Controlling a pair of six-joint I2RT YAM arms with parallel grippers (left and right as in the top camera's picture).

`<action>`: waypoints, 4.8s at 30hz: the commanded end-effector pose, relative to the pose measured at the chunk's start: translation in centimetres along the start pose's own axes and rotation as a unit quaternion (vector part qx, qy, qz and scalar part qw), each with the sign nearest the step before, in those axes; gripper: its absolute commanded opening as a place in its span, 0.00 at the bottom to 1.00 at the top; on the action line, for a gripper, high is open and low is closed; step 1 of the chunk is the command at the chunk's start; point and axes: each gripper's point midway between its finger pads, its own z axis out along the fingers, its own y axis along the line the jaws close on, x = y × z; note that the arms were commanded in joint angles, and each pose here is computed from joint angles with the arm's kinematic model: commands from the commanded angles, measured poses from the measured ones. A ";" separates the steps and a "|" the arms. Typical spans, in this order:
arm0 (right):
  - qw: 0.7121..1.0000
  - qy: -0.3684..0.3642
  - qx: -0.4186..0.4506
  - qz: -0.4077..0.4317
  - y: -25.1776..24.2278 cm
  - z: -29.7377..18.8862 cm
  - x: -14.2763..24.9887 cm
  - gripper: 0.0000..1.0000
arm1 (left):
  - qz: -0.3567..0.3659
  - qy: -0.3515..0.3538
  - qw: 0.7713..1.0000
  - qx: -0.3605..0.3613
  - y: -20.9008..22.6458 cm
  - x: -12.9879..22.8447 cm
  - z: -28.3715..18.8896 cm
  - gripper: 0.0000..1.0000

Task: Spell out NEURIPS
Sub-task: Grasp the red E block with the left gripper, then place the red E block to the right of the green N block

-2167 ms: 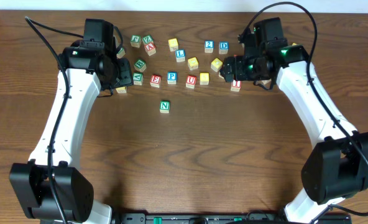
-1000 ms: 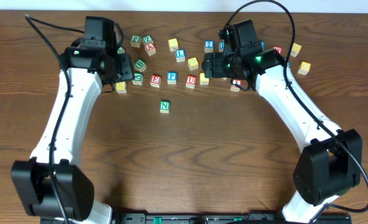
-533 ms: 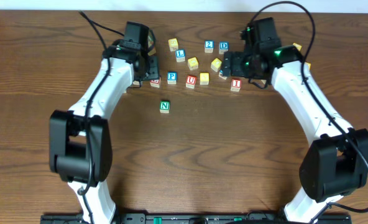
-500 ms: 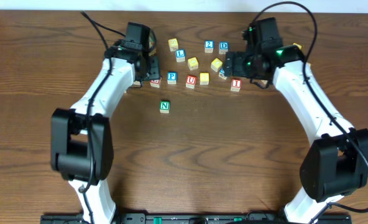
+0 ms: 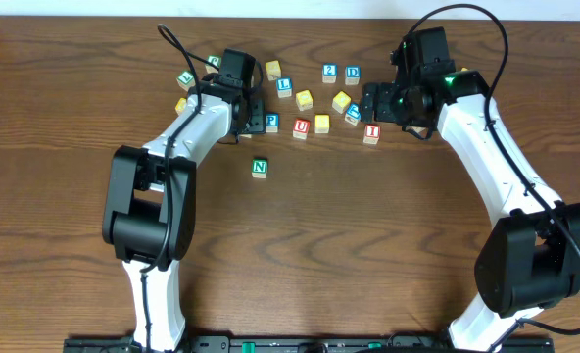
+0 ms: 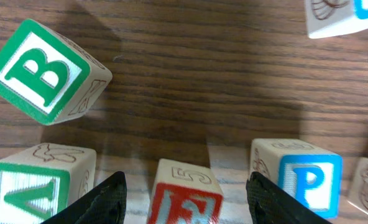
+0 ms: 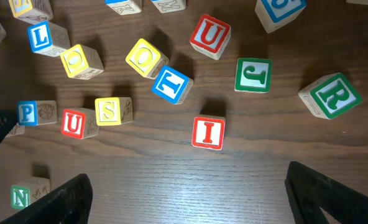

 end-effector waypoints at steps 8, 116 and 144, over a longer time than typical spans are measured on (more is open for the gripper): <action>1.000 0.008 0.007 -0.007 -0.7 0.5 0.3 0.95 | -0.003 0.007 1.000 -0.014 0.7 0.5 1.0 0.52; 0.995 0.000 0.057 0.076 -8.4 -0.6 -0.9 0.99 | 0.004 0.109 0.992 -0.068 -6.7 10.4 -1.5 0.33; 0.995 0.001 0.057 0.077 -8.4 -0.6 -0.9 0.99 | -0.001 0.110 0.991 -0.070 -6.7 10.5 -1.6 0.42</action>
